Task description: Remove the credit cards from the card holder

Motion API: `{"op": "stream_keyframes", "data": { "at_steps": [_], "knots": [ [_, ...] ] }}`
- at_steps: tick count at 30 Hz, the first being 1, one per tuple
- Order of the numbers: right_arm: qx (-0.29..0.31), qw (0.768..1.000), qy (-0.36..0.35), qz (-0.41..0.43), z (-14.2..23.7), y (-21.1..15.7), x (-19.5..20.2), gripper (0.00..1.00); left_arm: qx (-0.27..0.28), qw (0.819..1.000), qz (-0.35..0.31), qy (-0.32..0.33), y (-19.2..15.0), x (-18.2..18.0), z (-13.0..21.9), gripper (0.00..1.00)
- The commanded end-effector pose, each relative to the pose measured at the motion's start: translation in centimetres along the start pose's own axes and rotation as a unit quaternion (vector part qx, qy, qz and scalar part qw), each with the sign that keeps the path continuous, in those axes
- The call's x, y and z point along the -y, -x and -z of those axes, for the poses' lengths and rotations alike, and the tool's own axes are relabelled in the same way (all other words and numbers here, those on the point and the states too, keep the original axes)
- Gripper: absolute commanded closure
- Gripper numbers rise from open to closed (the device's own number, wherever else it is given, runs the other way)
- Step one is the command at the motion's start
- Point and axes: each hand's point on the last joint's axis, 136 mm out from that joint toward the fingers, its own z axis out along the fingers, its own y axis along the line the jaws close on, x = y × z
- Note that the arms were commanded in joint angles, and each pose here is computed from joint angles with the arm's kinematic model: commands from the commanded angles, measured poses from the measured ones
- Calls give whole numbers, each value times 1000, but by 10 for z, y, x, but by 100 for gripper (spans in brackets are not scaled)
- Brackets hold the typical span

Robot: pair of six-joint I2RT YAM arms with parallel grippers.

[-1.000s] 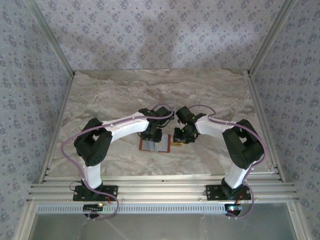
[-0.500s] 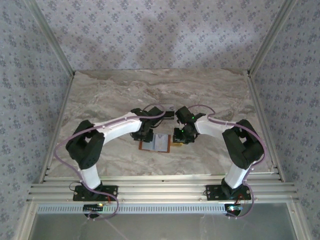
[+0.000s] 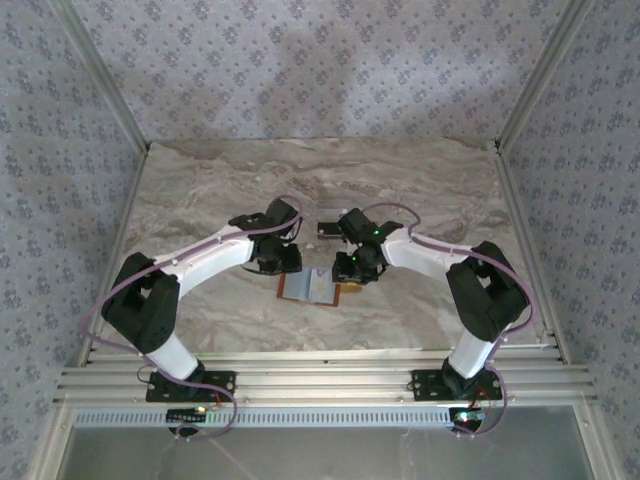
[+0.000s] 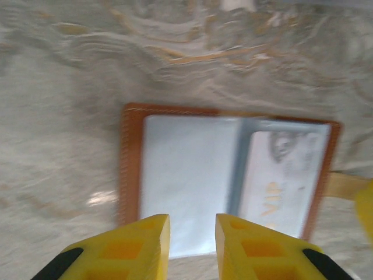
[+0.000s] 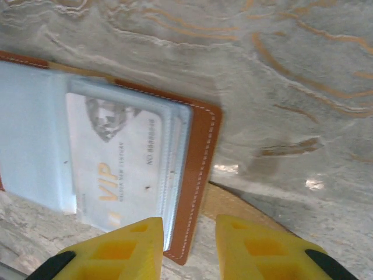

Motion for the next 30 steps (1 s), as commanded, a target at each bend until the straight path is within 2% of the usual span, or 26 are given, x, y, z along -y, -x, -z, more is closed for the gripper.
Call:
{"op": "stream_keyframes", "data": {
  "at_steps": [1, 6, 12, 22, 30],
  "knots": [
    [7, 1000, 7, -17, 5, 2, -11, 67, -16, 995, 21, -101, 3, 32, -6, 73],
    [1, 999, 6, -46, -11, 1, -11, 63, -40, 992, 25, -116, -2, 37, -23, 73],
    [-10, 999, -6, -51, -29, 0, -9, 63, -44, 992, 29, -117, -5, 34, -32, 73],
    [-22, 998, -44, -38, -41, -2, 7, 70, -57, 993, 31, -101, -13, 24, -42, 74],
    [-25, 998, -45, -33, -40, -1, 8, 73, -71, 993, 30, -92, -20, 18, -51, 80]
  ]
}}
